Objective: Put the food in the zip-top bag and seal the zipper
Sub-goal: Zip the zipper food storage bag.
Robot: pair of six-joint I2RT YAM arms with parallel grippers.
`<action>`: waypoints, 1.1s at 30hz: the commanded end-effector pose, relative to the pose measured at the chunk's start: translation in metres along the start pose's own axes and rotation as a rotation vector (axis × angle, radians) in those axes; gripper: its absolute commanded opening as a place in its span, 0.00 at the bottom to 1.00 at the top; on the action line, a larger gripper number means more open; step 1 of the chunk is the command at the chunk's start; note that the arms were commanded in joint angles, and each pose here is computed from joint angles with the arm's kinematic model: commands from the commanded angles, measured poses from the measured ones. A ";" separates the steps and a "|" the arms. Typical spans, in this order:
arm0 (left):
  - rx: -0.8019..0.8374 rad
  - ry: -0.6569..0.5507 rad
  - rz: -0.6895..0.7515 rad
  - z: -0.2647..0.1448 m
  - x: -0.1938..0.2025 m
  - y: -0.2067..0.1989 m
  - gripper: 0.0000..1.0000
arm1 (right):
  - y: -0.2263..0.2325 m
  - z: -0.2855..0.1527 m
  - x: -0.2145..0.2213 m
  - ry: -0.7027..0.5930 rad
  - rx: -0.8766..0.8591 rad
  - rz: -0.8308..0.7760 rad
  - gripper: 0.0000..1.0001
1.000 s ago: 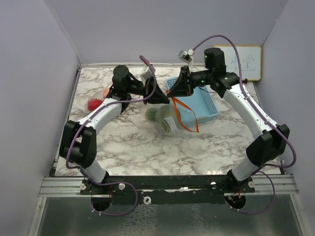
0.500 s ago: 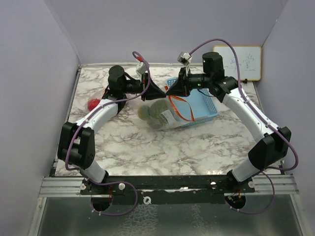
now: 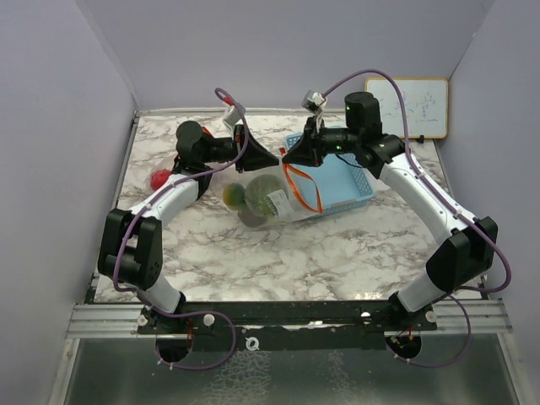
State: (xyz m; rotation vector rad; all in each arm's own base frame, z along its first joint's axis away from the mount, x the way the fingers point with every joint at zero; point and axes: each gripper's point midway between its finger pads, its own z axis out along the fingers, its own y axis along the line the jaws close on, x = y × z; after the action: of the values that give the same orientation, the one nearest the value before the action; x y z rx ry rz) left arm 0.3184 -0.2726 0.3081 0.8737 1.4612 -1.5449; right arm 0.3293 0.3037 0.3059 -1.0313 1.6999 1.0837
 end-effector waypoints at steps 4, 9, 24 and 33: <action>0.016 -0.067 0.150 -0.019 -0.042 -0.015 0.19 | 0.007 -0.011 -0.021 -0.011 -0.106 0.078 0.05; 0.026 -0.061 0.144 -0.014 -0.044 -0.010 0.42 | 0.020 -0.008 -0.026 -0.014 -0.189 0.082 0.04; 0.146 0.004 0.138 0.013 -0.026 -0.022 0.60 | 0.027 -0.011 -0.029 -0.007 -0.208 0.070 0.05; 0.210 -0.033 0.168 0.011 -0.016 -0.033 0.63 | 0.039 -0.014 -0.029 -0.008 -0.266 0.074 0.05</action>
State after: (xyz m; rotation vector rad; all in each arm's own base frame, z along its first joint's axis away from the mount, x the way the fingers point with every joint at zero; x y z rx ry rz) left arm 0.3028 -0.2821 0.3418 1.0105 1.2495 -1.5866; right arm 0.3145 0.3044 0.3245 -1.0714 1.7172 1.3284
